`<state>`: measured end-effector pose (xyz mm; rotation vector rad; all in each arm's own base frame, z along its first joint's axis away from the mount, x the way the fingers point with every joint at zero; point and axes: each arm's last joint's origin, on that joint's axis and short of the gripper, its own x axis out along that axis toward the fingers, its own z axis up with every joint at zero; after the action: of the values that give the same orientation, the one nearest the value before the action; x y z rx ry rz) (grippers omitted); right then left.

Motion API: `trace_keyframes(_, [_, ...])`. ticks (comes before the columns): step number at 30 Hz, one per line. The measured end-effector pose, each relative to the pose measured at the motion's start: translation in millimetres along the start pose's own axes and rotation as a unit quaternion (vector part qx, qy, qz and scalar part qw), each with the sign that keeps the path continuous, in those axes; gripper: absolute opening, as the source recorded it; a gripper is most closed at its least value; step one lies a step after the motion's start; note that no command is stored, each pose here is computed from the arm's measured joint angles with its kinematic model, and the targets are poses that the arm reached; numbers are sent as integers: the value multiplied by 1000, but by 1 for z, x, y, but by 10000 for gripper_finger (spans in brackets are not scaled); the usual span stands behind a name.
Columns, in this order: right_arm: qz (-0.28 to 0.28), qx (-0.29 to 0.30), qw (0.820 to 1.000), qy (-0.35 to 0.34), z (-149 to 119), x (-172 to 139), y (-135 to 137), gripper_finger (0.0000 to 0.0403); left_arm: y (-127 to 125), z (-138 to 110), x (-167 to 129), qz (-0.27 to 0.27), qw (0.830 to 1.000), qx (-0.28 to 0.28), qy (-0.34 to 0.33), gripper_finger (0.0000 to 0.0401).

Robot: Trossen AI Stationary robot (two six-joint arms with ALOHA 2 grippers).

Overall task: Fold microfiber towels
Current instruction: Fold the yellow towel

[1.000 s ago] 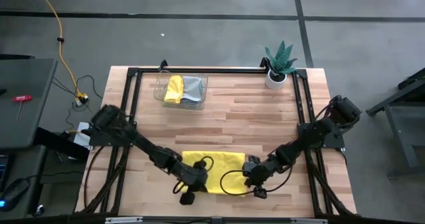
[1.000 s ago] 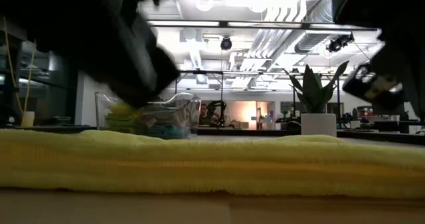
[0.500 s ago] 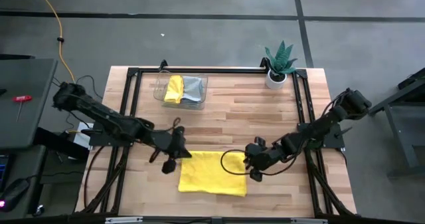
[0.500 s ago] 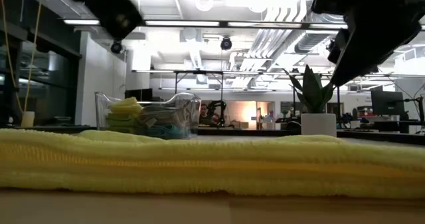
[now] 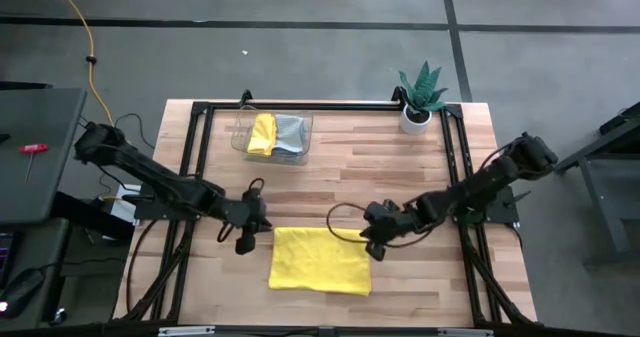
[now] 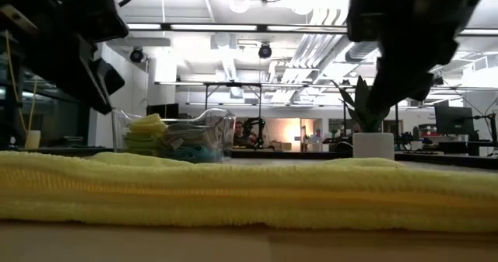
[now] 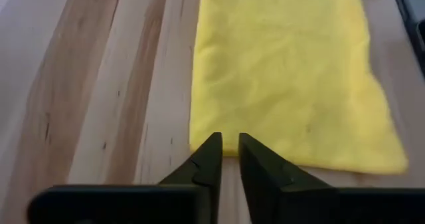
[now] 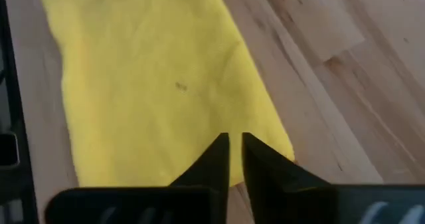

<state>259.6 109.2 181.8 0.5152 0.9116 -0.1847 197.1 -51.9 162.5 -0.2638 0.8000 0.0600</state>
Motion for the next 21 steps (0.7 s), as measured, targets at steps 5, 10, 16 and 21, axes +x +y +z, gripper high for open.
trace_keyframes(5, [2,15,1000,5,13,3,-11,95,5,-2,11,17,999,29,21,94])
trace_keyframes(10, [8,-13,1000,4,20,4,-17,166,9,-6,27,19,999,23,45,154])
trace_keyframes(16, [4,-23,1000,-3,26,5,-22,208,11,-6,47,-3,999,8,46,197])
trace_keyframes(21, [6,-22,1000,-6,27,5,-22,211,17,-10,59,13,998,-14,64,204])
